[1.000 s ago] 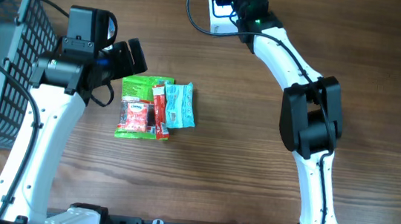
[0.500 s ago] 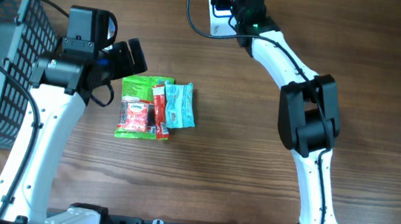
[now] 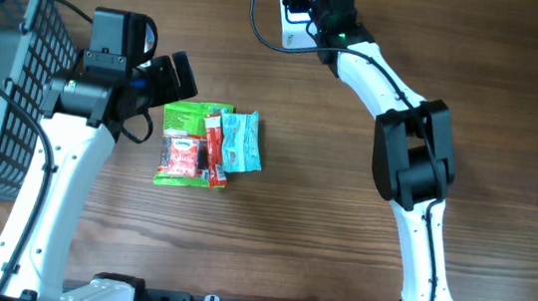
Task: Scan the item barcode
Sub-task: 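Carry the jar up to the white scanner, label facing it, then move the jar right and set it down, open the right gripper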
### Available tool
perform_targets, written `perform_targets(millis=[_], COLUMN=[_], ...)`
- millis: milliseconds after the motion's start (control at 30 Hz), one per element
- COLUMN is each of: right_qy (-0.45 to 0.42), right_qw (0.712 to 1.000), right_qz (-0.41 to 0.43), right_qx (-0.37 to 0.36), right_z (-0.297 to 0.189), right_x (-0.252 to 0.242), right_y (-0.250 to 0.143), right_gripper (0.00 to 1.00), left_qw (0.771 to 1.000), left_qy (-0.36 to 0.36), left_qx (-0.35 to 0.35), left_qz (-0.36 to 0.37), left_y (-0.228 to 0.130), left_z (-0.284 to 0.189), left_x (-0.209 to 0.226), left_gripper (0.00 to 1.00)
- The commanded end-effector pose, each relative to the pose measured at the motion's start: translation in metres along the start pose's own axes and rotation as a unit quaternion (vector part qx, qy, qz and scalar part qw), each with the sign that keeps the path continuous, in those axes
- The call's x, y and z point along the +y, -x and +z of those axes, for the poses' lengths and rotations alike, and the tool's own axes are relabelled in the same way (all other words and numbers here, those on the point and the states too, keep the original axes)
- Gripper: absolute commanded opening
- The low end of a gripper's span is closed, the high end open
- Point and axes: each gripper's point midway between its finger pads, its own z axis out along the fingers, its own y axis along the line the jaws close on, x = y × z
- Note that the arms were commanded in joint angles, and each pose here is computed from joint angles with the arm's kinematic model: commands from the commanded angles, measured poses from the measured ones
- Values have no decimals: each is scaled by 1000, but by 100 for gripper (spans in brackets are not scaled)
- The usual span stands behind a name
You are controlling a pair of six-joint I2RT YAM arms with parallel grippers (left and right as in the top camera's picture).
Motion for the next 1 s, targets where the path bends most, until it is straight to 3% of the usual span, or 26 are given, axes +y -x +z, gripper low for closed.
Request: perform_targets(millis=[0, 167, 733, 967], right_qy=[-5, -12, -14, -5], right_qw=[1000, 999, 999, 1000], right_qz=[6, 8, 8, 7], right_qx=[0, 31, 36, -11], right_z=[1, 0, 0, -11], right_x=[-2, -6, -7, -1], right_y=[-1, -17, -19, 23], right_gripper=[36, 36, 36, 41], left_qw=[1000, 1000, 1000, 1000], left_qy=[5, 5, 5, 5], left_qx=[-10, -10, -10, -10], left_qz=[3, 4, 3, 4], left_y=[5, 5, 5, 5], left_z=[-3, -3, -3, -3], left_x=[3, 3, 3, 3], left_gripper=[100, 100, 100, 100])
